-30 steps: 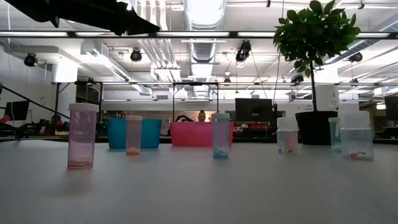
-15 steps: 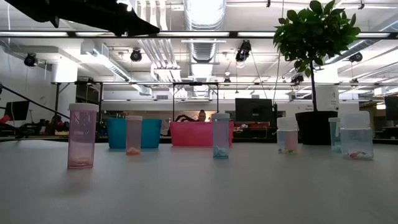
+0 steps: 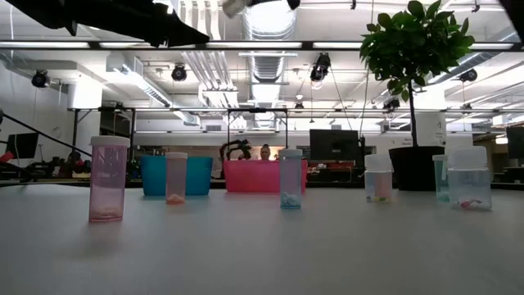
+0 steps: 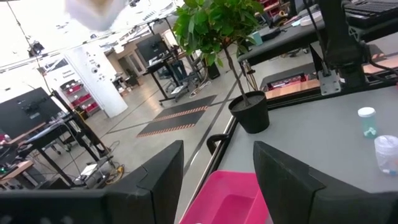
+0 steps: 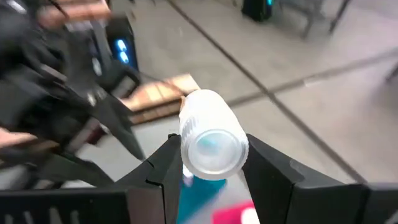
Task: Pick and place medicine bottles into bin by pill shape (circle, oval)
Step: Put the top white capsule bottle into the red bin
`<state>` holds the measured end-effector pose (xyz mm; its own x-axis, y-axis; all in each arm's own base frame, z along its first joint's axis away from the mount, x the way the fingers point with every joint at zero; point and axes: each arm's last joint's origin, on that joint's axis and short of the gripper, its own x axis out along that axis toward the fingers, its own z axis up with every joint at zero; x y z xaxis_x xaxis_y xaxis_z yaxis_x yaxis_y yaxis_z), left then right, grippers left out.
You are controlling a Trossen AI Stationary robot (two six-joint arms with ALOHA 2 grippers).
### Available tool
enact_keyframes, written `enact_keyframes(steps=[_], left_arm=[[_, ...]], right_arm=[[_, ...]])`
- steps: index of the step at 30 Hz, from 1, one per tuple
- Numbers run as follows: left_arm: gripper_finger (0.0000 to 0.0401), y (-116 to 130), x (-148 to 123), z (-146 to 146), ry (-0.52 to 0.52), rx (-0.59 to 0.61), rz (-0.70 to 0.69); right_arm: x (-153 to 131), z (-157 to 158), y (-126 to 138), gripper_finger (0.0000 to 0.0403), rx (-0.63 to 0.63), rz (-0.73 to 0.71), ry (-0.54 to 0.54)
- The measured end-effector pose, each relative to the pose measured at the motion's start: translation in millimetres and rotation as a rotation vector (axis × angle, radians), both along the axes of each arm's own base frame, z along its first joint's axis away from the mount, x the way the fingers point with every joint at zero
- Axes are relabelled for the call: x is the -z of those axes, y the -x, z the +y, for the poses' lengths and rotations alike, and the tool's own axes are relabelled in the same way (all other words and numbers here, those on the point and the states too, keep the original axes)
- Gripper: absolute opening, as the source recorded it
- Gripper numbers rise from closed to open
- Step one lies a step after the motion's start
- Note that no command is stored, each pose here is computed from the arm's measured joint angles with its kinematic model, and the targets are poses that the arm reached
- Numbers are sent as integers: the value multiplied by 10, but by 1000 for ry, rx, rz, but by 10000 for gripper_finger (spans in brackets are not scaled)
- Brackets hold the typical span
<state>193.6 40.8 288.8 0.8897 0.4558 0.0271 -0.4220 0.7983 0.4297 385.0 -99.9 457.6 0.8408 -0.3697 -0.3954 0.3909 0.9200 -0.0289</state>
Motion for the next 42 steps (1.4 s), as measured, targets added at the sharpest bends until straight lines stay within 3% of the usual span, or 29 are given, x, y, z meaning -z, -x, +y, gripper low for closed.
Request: enact_keyframes(steps=[12,16,20,29,42], left_arm=[[176,-2,2,5,0,-17,0],[176,-6,8,6,-2,-17,4],[176,-7,8,6,-3,-17,6],[176,-7,9,6,-4,-17,6],[176,-7,12,6,-5,-17,8]], right_arm=[[565,-710,-50,137,149,326,-101],[902,-925,-104,137,176,464,-158],[1272,-1091,-209,137,120,569,-228],[1947,-1271,-378,137,42,785,-269],[2306,-1376,-450,137,25,860,-288]])
